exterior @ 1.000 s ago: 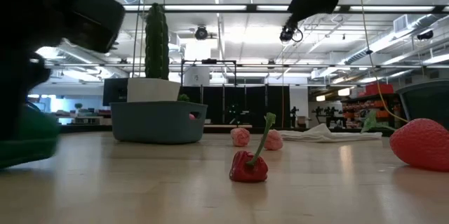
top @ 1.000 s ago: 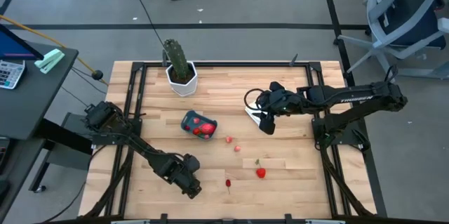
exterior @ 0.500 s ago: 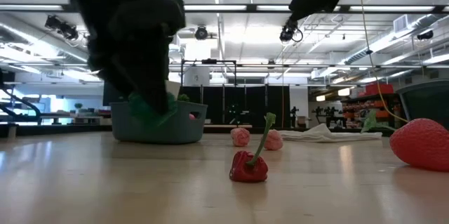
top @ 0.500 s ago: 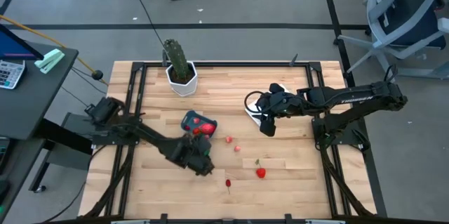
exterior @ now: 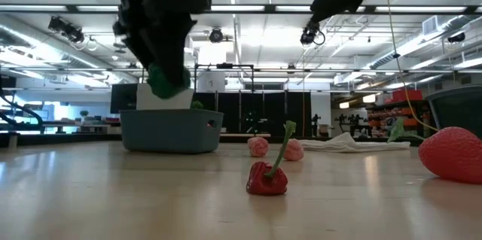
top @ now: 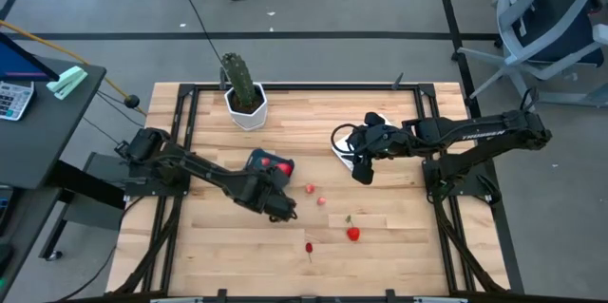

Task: Pick and placing Produce into tupperware
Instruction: Put the green bell pepper into the blue bin

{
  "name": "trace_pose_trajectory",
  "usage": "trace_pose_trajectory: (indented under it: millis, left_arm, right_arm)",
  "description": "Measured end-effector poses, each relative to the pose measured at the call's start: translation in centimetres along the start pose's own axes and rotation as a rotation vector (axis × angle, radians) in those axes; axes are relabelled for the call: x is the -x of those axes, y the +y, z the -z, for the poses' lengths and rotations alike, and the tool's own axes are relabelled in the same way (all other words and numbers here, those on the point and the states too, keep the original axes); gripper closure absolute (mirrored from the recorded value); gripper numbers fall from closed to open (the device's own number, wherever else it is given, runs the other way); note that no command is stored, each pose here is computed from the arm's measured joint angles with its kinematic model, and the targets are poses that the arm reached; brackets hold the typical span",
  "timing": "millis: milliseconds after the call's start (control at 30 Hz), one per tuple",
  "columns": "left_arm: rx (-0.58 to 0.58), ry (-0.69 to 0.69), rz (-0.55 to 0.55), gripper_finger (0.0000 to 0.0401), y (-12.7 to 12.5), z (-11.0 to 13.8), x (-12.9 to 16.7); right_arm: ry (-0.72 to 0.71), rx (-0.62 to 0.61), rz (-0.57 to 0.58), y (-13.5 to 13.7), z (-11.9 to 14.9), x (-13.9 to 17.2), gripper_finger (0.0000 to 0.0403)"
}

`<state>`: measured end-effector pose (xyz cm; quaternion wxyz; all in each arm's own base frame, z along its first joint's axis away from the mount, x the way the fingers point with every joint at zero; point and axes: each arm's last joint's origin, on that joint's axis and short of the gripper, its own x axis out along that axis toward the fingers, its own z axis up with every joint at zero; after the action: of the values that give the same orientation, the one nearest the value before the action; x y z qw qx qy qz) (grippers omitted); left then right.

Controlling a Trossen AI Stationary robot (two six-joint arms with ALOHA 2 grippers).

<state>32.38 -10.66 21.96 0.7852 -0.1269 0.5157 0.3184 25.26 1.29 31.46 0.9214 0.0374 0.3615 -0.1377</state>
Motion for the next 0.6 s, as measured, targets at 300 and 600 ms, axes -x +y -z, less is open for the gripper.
trace_pose_trajectory:
  millis: [300,600]
  left_arm:
    - [0.08,0.014,-0.169,0.0149,2.3,-1.2,0.1]
    - [0.176,0.122,-0.213,0.0144,5.0,-1.5,-4.3]
  right_arm:
    - [0.0,0.002,0.0,0.0,0.0,0.0,0.0172]
    - [0.0,0.002,-0.001,0.0,0.0,0.0,0.0172]
